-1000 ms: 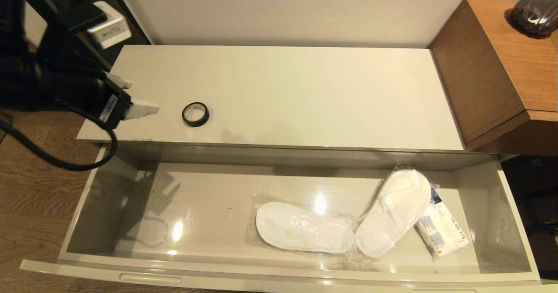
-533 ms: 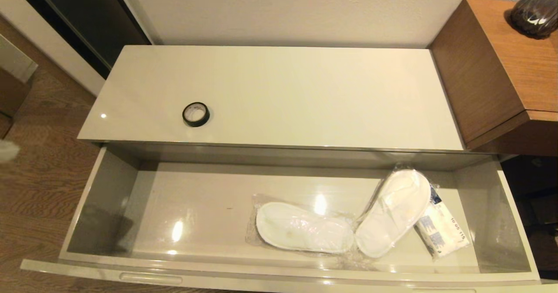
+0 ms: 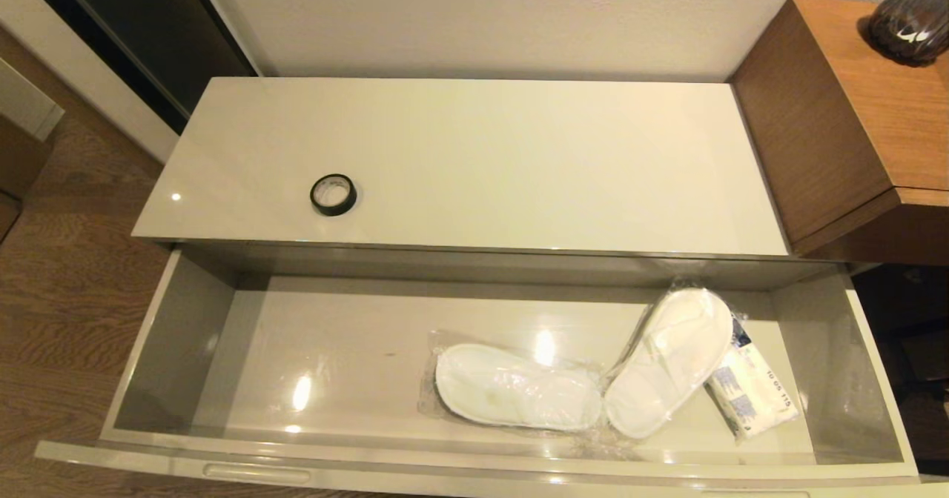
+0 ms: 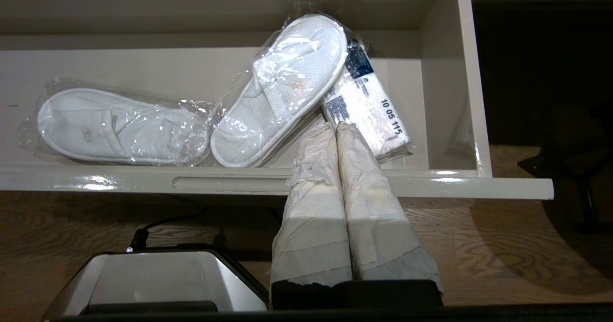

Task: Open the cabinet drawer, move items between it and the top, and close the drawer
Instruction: Close the drawer

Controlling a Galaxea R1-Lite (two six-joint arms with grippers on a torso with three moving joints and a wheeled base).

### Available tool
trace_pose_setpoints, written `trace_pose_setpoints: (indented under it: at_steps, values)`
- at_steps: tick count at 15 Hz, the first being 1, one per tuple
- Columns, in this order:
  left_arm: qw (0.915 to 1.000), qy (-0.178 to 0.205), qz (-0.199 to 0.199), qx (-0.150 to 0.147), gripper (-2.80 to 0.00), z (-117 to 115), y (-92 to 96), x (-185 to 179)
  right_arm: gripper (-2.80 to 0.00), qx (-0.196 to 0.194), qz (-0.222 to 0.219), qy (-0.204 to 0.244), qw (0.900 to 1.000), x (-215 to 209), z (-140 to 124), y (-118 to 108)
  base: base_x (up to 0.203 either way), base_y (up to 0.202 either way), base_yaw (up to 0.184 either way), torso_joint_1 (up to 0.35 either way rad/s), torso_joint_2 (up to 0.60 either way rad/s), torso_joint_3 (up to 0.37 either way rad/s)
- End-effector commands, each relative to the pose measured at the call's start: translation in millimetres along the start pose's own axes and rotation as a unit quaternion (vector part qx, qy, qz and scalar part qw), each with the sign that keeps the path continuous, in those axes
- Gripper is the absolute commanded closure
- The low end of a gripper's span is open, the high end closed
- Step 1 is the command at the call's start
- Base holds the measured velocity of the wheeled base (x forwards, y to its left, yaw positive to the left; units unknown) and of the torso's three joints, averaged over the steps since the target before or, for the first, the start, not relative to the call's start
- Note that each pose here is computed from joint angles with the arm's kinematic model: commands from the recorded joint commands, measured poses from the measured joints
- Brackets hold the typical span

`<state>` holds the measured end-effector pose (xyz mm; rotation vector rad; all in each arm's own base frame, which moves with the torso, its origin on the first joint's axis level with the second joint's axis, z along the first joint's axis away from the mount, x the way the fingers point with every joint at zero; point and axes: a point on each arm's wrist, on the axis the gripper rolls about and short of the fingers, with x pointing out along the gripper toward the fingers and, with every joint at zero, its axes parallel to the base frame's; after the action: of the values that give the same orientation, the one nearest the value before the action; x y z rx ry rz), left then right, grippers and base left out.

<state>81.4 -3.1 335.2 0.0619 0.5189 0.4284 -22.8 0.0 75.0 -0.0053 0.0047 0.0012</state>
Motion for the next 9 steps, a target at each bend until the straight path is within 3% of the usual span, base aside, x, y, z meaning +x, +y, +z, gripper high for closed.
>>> trace_pose_setpoints:
  at_steps: [1, 3, 6, 7, 9]
  values:
    - [1.0, 0.001, 0.004, -0.003, 0.0, 2, -0.6, 1, 0.0, 0.0, 0.0, 0.001, 1.0, 0, 0, 0, 0.0, 0.0, 0.0, 0.0, 0.0, 0.0]
    - [0.9998, -0.014, -0.004, -0.014, 0.0, -4, 7.3, -10, 0.0, 0.0, 0.001, 0.001, 1.0, 0, 0, 0, 0.0, 0.0, 0.0, 0.0, 0.0, 0.0]
    - [0.9954, -0.077, -0.046, -0.035, 0.0, -30, 38.9, -53, 0.0, 0.0, 0.0, 0.001, 1.0, 0, 0, 0, 0.0, 0.0, 0.0, 0.0, 0.0, 0.0]
    - [0.9943, -0.095, -0.042, -0.026, 0.0, -36, 46.8, -63, 0.0, 0.0, 0.0, 0.001, 1.0, 0, 0, 0, 0.0, 0.0, 0.0, 0.0, 0.0, 0.0]
    - [0.9911, -0.13, 0.024, -0.012, 0.0, -58, 59.3, -91, 0.0, 0.0, 0.0, 0.001, 1.0, 0, 0, 0, 0.0, 0.0, 0.0, 0.0, 0.0, 0.0]
